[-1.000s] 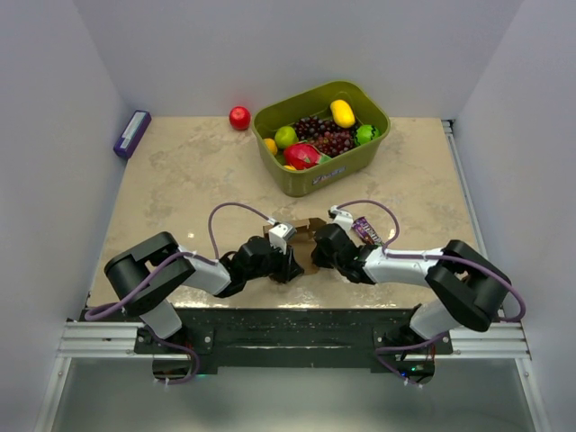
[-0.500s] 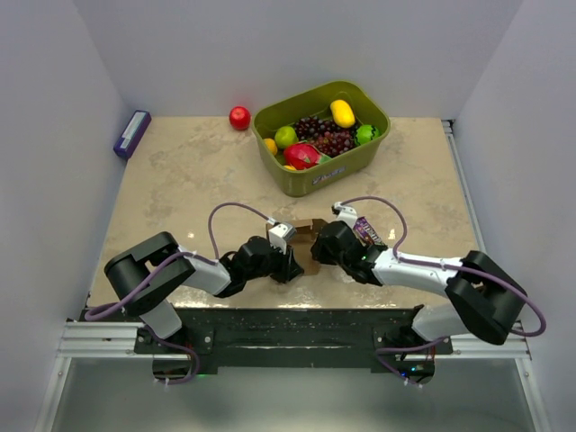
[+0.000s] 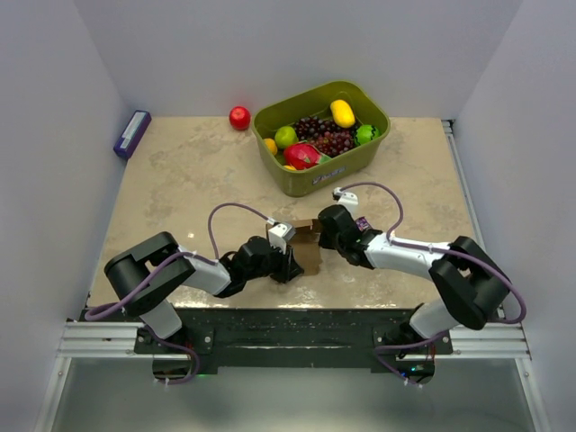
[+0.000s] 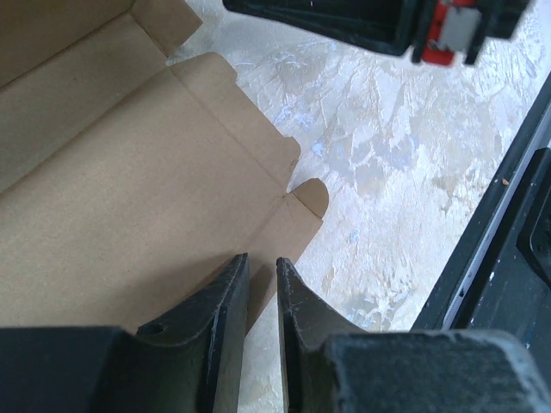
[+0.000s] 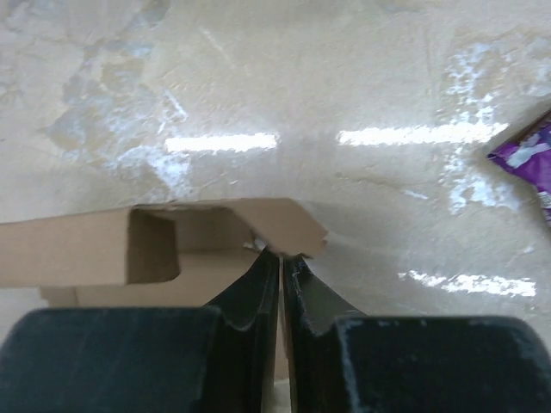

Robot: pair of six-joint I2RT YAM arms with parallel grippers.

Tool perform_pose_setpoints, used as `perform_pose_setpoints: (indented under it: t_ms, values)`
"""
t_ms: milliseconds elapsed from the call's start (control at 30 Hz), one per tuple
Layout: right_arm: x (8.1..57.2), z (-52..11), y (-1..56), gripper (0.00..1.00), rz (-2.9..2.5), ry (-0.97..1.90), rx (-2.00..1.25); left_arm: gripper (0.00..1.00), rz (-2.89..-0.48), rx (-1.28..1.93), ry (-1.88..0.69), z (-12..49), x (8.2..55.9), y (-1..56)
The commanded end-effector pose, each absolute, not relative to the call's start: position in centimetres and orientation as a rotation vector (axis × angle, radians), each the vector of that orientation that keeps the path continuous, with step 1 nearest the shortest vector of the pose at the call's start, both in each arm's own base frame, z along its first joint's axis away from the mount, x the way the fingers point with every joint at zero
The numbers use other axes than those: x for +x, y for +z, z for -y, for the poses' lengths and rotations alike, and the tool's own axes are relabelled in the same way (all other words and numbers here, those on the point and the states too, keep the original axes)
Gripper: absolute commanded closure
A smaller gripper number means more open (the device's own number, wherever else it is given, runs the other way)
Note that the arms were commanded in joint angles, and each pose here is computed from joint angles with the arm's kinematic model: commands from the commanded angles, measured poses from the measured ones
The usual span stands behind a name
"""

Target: Fold the paper box

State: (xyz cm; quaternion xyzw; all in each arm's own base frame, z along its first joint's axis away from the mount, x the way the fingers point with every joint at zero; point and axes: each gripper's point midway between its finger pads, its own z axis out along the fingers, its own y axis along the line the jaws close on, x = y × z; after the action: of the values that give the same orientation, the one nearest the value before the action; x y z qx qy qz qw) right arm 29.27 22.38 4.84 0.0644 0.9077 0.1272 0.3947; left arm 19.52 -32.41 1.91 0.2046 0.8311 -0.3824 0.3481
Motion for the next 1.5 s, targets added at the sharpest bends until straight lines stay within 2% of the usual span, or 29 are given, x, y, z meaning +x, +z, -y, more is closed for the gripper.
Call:
perform_pose_setpoints:
  t_ms: [0,500,933,1467]
  values:
    - [31.5,-22.5,6.6,0.91,-2.235,0.328,0.17,0.76,-2.169,0.532,-0.977,32.1,19.2,1.4]
    - [32.6,-25.3,5.8,0.92,-2.215,0.477,0.1,0.77,-2.178,0.541,-0.983,32.4,19.2,1.1]
    - [31.6,-26.1,4.8,0.94,-2.219,0.569,0.086,0.77,-2.182,0.542,-0.986,32.4,19.1,1.0]
    - [31.4,-24.0,5.3,0.94,-2.214,0.478,0.159,0.78,-2.186,0.545,-0.979,32.3,19.1,0.8]
